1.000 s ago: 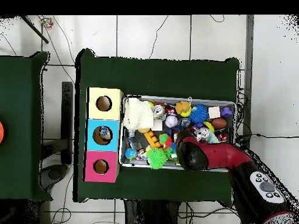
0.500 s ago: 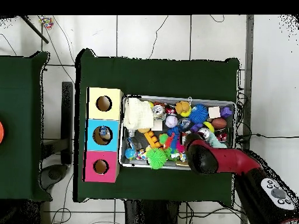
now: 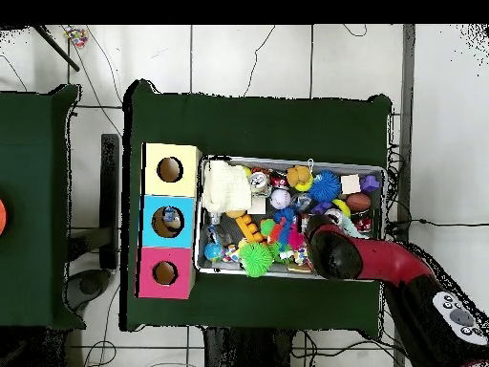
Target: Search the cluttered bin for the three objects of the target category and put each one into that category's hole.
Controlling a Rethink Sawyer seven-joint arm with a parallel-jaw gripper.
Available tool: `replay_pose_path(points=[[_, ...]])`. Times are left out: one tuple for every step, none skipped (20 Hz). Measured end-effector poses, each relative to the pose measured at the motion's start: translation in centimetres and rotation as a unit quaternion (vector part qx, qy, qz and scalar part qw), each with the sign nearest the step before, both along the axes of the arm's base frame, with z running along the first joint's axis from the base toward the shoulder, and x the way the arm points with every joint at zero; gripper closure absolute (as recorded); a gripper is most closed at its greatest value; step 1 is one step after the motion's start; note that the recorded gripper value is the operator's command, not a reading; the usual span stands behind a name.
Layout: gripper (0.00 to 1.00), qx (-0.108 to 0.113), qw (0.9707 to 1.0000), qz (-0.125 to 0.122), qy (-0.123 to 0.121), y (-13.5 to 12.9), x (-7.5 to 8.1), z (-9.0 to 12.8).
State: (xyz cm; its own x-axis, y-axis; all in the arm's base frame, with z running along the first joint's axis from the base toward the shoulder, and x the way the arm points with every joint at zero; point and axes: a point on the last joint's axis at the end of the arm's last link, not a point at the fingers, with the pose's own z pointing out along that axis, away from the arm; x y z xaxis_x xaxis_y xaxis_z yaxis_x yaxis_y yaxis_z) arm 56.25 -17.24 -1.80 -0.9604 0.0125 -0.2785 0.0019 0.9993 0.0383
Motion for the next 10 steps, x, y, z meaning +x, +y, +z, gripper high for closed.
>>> replay_pose_path(points=[[0.00, 0.000, 1.0000, 0.001, 0.000, 0.1, 0.1, 0.0], [0.00, 0.000, 1.0000, 0.003, -0.001, 0.6, 0.4, 0.1], [0.00, 0.000, 1.0000, 0.005, -0.001, 0.9, 0.5, 0.1], [0.00, 0.000, 1.0000, 0.007, -0.001, 1.2, 0.7, 0.2], [0.00, 0.000, 0.9999, 0.010, -0.002, 1.8, 1.0, 0.3], [0.00, 0.001, 0.9999, 0.011, -0.002, 2.2, 1.2, 0.4], [0.00, 0.001, 0.9999, 0.012, -0.002, 2.5, 1.4, 0.5], [0.00, 0.001, 0.9999, 0.014, -0.003, 2.9, 1.6, 0.6], [0.00, 0.002, 0.9999, 0.015, -0.003, 3.3, 1.8, 0.6], [0.00, 0.002, 0.9999, 0.017, -0.002, 3.8, 2.1, 0.7]])
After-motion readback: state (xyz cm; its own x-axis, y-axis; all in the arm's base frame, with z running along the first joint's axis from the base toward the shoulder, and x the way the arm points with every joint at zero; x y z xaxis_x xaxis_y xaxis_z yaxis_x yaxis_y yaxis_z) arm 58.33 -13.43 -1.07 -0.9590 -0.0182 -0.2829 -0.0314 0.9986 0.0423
